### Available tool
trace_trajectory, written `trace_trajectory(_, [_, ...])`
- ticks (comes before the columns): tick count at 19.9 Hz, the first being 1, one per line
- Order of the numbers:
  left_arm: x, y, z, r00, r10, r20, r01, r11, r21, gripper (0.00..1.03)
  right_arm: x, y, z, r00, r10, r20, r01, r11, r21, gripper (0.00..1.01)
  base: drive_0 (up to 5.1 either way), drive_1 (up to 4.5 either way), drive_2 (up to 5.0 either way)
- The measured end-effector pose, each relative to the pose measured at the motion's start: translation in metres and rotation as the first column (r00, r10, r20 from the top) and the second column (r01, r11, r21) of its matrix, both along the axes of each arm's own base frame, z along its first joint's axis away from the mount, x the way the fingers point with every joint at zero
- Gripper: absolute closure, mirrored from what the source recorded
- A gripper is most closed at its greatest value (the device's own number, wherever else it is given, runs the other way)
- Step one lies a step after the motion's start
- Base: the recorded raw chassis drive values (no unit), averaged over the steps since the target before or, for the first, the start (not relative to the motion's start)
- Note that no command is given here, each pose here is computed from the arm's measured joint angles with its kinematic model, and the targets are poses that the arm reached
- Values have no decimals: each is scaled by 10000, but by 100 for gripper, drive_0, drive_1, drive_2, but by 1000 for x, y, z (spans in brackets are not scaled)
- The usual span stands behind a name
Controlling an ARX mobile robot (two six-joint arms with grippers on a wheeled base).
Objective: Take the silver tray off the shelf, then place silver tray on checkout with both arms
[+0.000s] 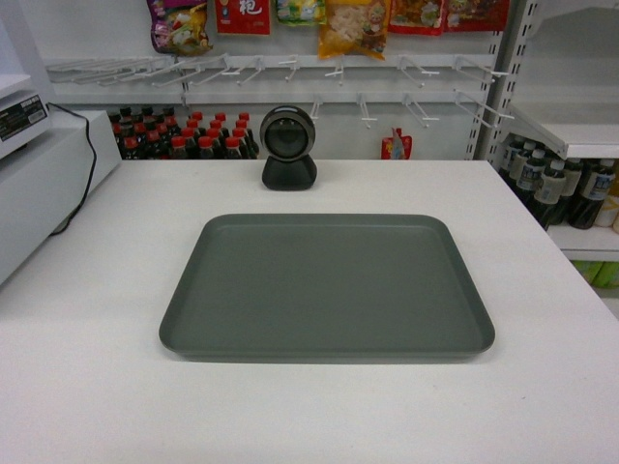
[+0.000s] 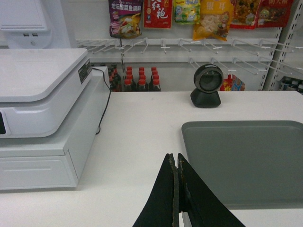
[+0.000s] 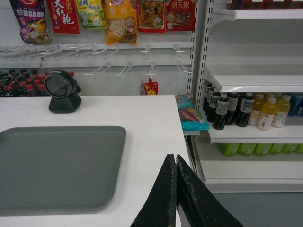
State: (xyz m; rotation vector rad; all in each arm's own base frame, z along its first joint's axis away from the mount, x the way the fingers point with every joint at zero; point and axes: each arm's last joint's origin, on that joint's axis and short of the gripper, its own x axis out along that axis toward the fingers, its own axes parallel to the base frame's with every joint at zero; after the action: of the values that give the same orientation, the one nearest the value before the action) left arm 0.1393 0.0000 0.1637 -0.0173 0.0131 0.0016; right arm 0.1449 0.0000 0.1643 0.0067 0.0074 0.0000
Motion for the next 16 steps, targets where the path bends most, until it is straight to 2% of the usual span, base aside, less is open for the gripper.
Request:
trace_trajectory(7, [-7,0,3,9999,0,114,0,10000,0,102,-8,0,2,10000,-4,27,4,10000,0,98,0,0,0])
trace_trajectory(11, [-25,0,6,9997,0,229,0,10000,0,102,-28,0,7,9998,0,217,0,10000,0,98,0,0,0])
trace_trajectory(16, [-31,0,6,9997,0,225,0,10000,0,102,-35,0,6,9998,-4,221,4,10000,0,98,0,0,0])
